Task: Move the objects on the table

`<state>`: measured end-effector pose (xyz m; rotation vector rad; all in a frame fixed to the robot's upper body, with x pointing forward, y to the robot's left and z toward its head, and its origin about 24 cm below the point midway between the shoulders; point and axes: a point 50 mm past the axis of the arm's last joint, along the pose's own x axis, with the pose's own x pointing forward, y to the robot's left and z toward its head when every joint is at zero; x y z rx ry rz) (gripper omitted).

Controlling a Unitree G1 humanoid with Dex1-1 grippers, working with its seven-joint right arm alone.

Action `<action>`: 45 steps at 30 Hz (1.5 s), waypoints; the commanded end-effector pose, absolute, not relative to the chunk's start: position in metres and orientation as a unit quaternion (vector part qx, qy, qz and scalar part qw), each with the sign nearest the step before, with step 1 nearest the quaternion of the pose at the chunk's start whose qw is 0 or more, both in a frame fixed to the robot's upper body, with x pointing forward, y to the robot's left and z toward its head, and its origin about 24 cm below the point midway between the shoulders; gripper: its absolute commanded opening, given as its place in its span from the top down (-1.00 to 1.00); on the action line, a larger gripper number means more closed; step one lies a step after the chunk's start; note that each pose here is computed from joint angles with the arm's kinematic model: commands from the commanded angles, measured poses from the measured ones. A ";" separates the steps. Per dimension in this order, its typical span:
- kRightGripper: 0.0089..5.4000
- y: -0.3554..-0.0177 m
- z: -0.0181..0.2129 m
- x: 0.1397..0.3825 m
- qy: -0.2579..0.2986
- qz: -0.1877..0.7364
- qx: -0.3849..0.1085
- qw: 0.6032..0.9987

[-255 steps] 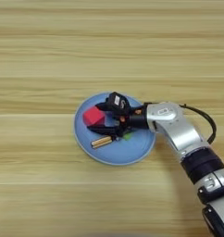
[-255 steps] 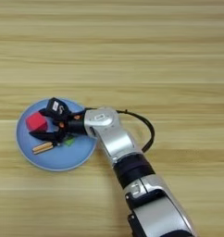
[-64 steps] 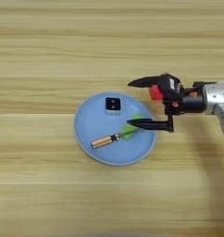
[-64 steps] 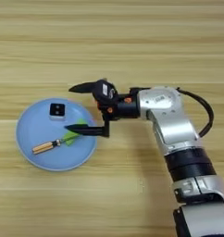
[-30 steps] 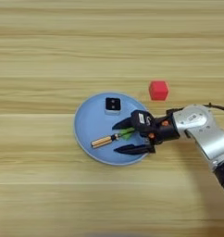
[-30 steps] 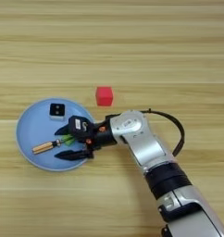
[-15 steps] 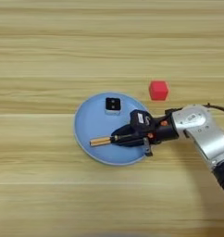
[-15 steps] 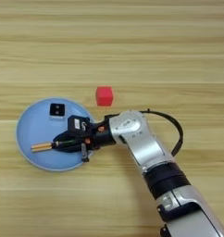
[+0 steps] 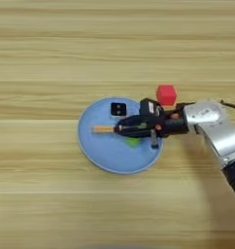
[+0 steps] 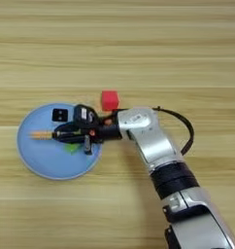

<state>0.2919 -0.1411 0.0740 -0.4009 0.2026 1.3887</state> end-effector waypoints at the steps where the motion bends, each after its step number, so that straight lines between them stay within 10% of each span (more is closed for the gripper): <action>1: 0.73 -0.144 0.125 0.320 0.011 0.579 -0.182 0.794; 17: 0.73 -0.181 0.147 0.372 0.010 0.375 -0.114 0.920; 45: 0.73 -0.232 0.140 0.375 0.031 0.289 -0.134 0.948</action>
